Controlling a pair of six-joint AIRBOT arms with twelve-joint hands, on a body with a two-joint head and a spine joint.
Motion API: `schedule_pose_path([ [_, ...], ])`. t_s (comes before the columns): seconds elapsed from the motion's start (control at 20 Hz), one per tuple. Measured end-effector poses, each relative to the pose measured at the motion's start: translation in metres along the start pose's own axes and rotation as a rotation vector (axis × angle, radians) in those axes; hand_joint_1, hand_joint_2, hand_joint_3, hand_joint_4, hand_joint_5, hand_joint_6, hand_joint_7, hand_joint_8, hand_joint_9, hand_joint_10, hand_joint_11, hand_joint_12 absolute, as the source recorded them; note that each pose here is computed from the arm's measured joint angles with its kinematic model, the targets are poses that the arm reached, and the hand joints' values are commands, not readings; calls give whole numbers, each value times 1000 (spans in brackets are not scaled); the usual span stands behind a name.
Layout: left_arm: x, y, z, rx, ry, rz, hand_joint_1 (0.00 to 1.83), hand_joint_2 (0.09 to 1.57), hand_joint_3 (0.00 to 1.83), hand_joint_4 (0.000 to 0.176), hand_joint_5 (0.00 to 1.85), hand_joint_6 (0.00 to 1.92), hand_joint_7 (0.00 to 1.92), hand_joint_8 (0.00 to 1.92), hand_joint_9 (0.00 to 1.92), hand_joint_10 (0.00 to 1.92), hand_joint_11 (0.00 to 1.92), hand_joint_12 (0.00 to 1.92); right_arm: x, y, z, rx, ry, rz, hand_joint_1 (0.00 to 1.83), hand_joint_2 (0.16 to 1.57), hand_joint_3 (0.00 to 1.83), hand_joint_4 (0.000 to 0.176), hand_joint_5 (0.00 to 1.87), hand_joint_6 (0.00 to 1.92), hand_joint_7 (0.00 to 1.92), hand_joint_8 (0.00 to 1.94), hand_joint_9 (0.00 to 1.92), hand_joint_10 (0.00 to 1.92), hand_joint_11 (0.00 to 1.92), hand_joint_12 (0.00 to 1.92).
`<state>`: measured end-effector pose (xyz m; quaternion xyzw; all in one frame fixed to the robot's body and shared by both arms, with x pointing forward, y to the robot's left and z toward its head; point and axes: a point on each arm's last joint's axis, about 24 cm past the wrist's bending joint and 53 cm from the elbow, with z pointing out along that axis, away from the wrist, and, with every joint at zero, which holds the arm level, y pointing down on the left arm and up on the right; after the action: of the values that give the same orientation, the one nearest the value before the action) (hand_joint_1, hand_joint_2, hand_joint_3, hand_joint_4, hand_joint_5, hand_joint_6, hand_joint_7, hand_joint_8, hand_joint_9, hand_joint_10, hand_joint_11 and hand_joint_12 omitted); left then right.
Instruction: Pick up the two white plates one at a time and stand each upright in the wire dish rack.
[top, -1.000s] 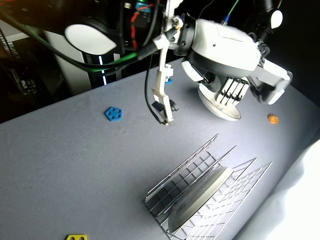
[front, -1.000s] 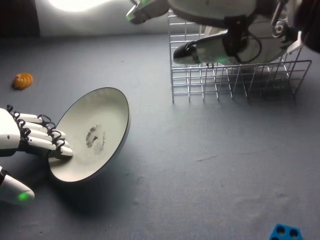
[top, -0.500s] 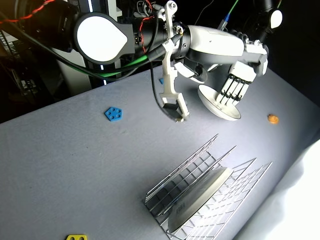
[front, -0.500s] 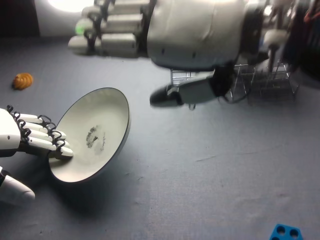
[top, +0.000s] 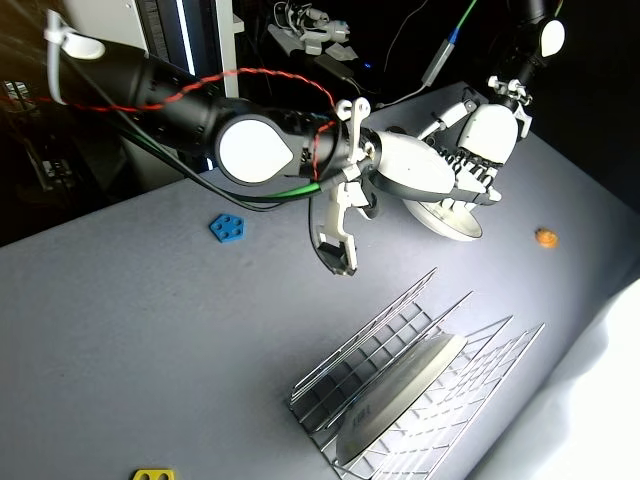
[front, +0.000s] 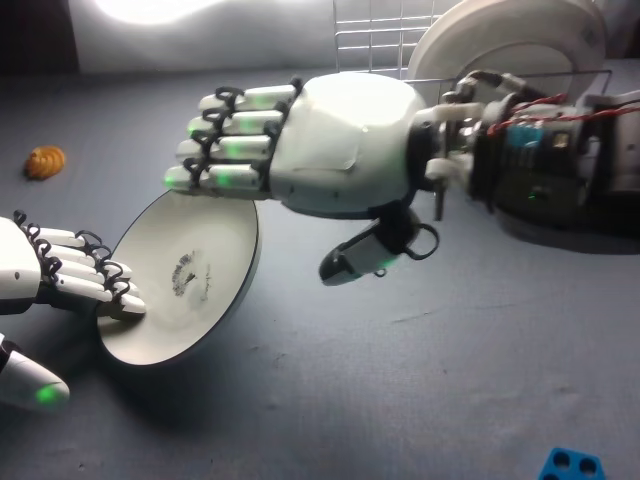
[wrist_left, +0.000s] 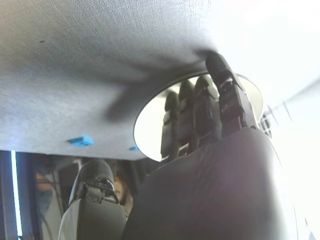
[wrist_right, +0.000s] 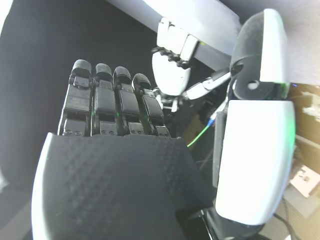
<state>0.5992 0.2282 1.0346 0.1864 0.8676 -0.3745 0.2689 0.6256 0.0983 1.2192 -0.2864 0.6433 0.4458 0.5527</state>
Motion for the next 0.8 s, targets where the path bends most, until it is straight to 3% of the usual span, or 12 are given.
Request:
schedule_pose_path([
  [0.15,0,0,0,0,0,0,0,1124,5,0,353,5,347,5,313,2,0,595,13,-5,10,12,13,37,971,1005,34,0,0,0,0,0,0,0,0,0],
  [0.25,0,0,0,0,1,1,0,1121,3,0,353,4,345,3,308,0,0,592,21,-6,17,11,23,14,1001,1008,29,0,0,0,0,0,0,0,0,0],
  [0.55,0,0,1,2,0,0,0,1119,1,0,346,5,328,4,293,4,0,570,39,12,48,-21,29,8,1015,1003,12,0,0,0,0,0,0,0,0,0],
  [0.8,0,0,1,2,1,0,0,1120,1,0,349,2,335,2,300,1,0,557,52,10,65,-16,40,8,988,1022,15,0,0,0,0,0,0,0,0,0],
])
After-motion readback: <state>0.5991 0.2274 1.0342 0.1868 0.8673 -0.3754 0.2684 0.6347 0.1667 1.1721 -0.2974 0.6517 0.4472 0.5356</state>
